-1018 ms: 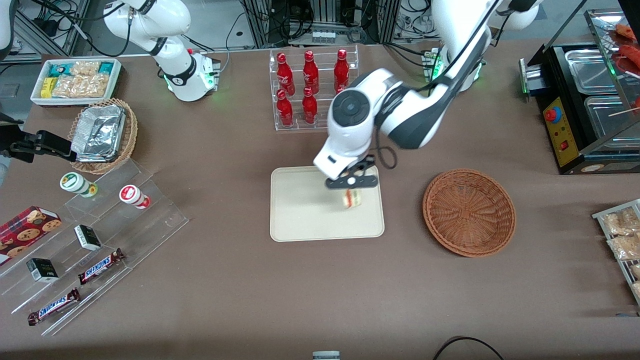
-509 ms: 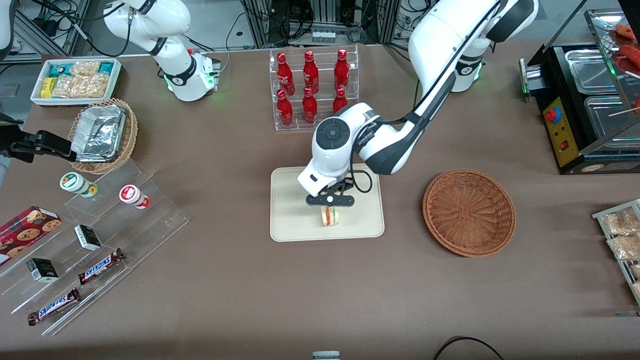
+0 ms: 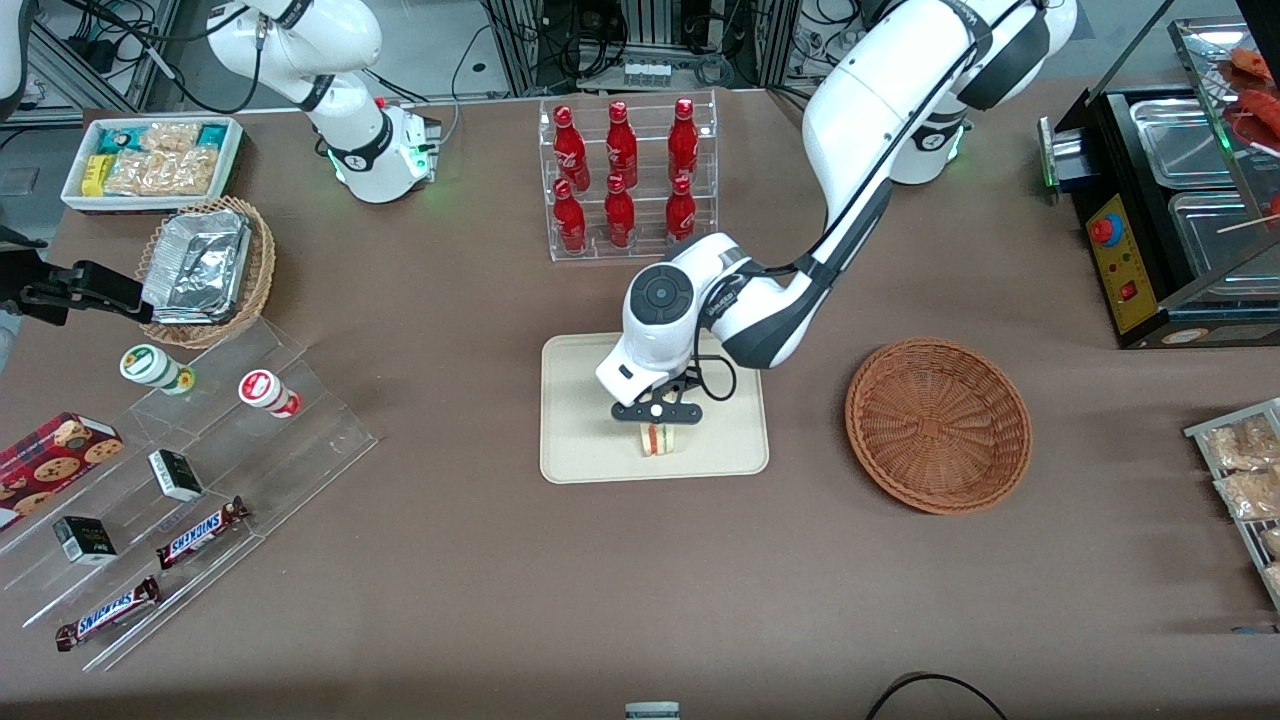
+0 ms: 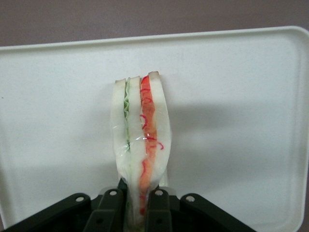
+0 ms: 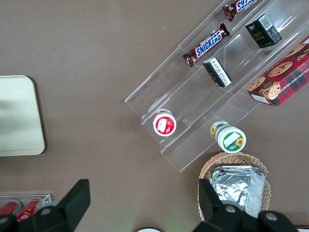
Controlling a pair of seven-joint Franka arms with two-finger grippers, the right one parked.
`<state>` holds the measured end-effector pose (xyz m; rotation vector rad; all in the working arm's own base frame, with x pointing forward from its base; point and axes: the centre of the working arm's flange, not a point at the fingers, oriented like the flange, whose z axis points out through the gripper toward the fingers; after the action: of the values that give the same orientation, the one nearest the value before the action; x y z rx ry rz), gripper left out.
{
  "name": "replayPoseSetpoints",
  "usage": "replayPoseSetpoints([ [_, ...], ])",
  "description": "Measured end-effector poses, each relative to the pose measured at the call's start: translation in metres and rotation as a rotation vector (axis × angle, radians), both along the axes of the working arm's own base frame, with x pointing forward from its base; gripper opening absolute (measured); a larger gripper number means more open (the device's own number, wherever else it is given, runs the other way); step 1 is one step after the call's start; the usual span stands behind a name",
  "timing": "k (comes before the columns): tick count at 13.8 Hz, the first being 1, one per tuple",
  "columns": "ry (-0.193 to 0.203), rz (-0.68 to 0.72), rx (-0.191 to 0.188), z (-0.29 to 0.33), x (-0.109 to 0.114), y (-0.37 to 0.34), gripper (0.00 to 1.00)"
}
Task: Place sandwich from basket to tray
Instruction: 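Lower the sandwich onto the tray and open the left gripper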
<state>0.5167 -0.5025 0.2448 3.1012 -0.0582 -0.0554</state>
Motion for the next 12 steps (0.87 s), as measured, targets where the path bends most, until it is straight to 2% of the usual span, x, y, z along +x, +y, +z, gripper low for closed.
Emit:
replayPoseSetpoints([
  [2,0.006,-0.001,0.003,-0.005,-0.001,0.0,0.16],
  [3,0.007,-0.001,0.004,-0.006,-0.001,0.0,0.22],
  [7,-0.014,0.003,-0.01,0.012,0.006,-0.003,0.62],
  [10,-0.028,0.015,0.021,0.068,0.01,0.003,0.93],
  [11,-0.041,0.033,0.031,0.097,0.01,0.008,1.0],
  [12,-0.049,0.07,0.051,0.126,0.01,0.018,1.0],
])
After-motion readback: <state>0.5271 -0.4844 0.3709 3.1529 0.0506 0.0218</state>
